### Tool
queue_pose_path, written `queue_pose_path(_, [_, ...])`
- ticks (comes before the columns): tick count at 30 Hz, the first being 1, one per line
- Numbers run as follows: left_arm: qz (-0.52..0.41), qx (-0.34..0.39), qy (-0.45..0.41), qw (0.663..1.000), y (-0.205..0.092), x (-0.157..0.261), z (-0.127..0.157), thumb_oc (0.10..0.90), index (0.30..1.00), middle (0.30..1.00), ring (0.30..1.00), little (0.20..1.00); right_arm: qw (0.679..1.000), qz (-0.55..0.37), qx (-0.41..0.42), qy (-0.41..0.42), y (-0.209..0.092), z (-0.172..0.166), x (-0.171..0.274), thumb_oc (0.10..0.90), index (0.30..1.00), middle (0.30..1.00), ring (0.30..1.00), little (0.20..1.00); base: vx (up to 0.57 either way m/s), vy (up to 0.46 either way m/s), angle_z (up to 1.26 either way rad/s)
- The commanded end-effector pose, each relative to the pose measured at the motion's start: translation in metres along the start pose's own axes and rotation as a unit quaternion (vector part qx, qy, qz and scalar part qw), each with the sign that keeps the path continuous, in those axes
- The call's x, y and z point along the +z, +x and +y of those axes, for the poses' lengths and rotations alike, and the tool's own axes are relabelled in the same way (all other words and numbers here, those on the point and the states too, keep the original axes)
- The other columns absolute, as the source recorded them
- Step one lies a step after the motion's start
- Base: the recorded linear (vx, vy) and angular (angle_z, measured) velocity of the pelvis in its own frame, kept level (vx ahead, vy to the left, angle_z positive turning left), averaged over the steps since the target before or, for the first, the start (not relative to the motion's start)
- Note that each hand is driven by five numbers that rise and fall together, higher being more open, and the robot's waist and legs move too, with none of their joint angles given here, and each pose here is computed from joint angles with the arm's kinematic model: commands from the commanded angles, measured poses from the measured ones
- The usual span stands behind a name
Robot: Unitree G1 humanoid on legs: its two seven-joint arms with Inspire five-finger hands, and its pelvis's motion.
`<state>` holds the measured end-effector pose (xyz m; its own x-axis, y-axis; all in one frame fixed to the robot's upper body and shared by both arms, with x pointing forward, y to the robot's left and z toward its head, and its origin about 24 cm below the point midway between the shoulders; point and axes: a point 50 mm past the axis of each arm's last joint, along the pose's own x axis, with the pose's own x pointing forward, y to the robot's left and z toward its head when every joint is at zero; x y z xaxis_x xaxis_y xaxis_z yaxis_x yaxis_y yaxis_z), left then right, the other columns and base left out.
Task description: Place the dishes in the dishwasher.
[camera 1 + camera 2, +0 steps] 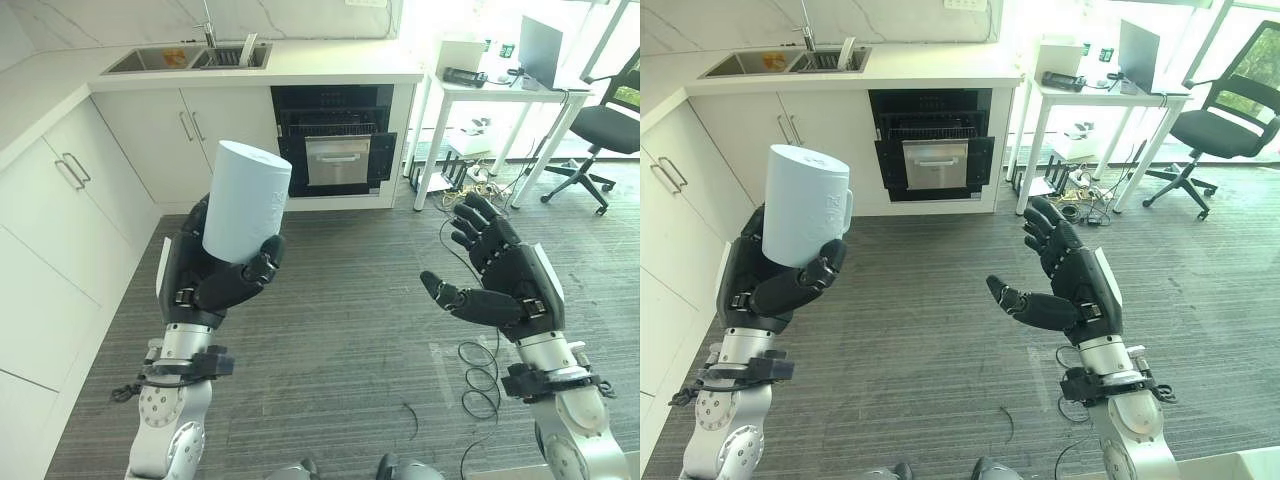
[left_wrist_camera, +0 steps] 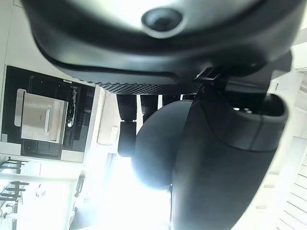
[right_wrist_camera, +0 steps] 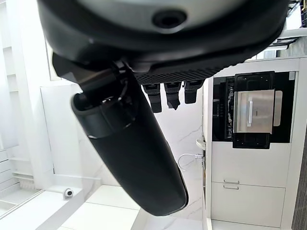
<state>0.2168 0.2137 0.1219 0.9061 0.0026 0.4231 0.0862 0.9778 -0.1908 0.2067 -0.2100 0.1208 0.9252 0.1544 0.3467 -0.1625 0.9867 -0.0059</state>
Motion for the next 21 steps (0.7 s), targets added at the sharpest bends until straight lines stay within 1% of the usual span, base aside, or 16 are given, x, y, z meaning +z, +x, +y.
queue_pose_path(1, [-0.156,-0.048,-0.004,0.987,0.015,0.048,-0.016,0.4,0.3,0.3,0.3,0.3,0.99,-0.141,0.015,-0.008,0.016,0.001,0.044,0.8,0.9,0.9,0.9,0.9,0.05,-0.155,-0.03])
queue_pose_path(5, [-0.166,-0.041,-0.01,0.985,0.012,0.048,-0.016,0.4,0.3,0.3,0.3,0.3,0.989,-0.142,0.025,-0.019,0.017,-0.003,0.046,0.8,0.9,0.9,0.9,0.9,0.06,-0.209,-0.22])
queue_pose_path(8, [-0.156,-0.037,-0.007,0.987,0.01,0.045,-0.015,0.4,0.3,0.3,0.3,0.3,0.99,-0.141,0.027,-0.017,0.019,-0.003,0.045,0.8,0.9,0.9,0.9,0.9,0.1,-0.034,-0.28])
queue_pose_path(10, [-0.149,-0.035,0.005,0.988,0.006,0.042,-0.012,0.4,0.3,0.3,0.3,0.3,0.99,-0.138,0.034,-0.015,0.02,0.0,0.043,0.8,0.9,0.9,0.9,0.9,0.22,0.149,-0.14])
queue_pose_path(14, [-0.151,-0.028,0.001,0.988,0.003,0.041,-0.01,0.4,0.3,0.3,0.3,0.3,0.99,-0.136,0.04,-0.021,0.017,0.0,0.042,0.8,0.9,0.9,0.9,0.9,0.25,0.158,-0.04])
queue_pose_path(17, [-0.153,-0.024,0.007,0.988,0.006,0.041,-0.012,0.4,0.3,0.3,0.3,0.3,0.989,-0.142,0.047,-0.013,0.02,0.001,0.044,0.8,0.9,0.9,0.9,0.9,0.21,0.201,-0.52])
queue_pose_path(21, [-0.161,-0.043,0.016,0.986,0.012,0.047,-0.014,0.4,0.3,0.3,0.3,0.3,0.988,-0.148,0.036,-0.01,0.012,0.0,0.047,0.8,0.9,0.9,0.9,0.9,0.26,0.176,-0.53])
